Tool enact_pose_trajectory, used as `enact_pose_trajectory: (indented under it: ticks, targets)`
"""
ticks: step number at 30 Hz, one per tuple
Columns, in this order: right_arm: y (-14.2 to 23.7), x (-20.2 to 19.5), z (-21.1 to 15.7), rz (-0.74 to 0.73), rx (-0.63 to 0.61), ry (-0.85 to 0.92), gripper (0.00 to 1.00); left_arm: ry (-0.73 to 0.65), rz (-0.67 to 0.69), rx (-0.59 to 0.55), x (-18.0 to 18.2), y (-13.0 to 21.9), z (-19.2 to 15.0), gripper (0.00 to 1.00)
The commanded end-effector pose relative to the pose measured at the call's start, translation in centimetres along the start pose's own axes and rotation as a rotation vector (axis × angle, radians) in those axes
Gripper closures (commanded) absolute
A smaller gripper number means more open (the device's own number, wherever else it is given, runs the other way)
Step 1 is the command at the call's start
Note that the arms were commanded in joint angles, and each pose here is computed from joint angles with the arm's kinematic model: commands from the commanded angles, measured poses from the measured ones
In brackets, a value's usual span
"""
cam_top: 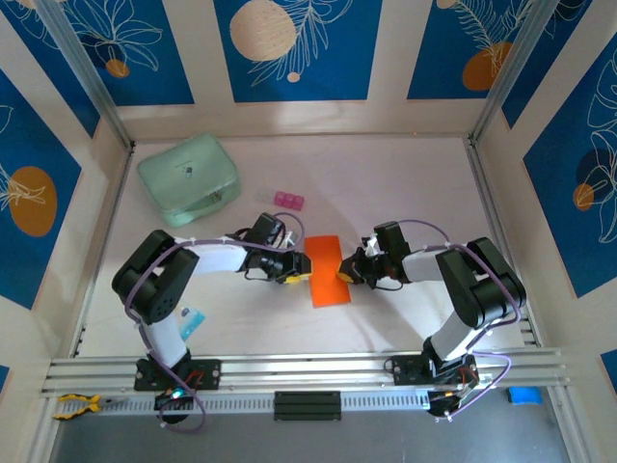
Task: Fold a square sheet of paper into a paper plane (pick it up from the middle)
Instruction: Third fold the triangle at the center of the table.
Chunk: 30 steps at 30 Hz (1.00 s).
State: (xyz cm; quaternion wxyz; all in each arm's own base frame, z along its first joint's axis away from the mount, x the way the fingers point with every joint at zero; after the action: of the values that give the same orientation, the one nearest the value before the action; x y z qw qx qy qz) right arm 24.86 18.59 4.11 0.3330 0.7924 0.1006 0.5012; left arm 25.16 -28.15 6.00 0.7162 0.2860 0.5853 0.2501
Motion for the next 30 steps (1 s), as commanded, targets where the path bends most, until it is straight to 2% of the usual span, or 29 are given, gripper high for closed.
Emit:
enact_pose_trajectory:
  ticks: [1,6,12,30]
  targets:
    - [-0.84,-2.93,-1.01,-0.108,0.013,-0.075,0.98,-0.017,-0.046,0.001,-1.15,-0.61,0.42,0.59]
    - [-0.76,-3.06,-1.01,-0.117,0.008,-0.072,0.98,-0.022,-0.057,0.002,-1.47,-0.99,0.51,0.64]
    - [-0.70,-3.03,-1.07,-0.120,0.008,-0.065,0.98,-0.011,-0.030,-0.002,-1.10,-1.22,0.51,0.65]
    - [-0.44,-3.08,-1.09,-0.122,0.001,-0.057,0.98,0.007,-0.058,-0.015,-1.48,-1.54,1.04,0.72]
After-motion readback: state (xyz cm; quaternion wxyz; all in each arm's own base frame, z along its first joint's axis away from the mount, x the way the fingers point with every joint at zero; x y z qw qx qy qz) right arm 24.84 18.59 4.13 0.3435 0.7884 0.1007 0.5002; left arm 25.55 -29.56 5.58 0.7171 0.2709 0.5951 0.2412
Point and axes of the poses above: each hand's point on the last joint's axis, 136 mm out from that joint toward the fingers, its own y axis back along the fingers, its own x axis along the line the jaws close on, z = x × y, the point moved 4 cm from there along y, back along the fingers, and after that the axes turned 10 degrees about -y, right-handed, at the moved point
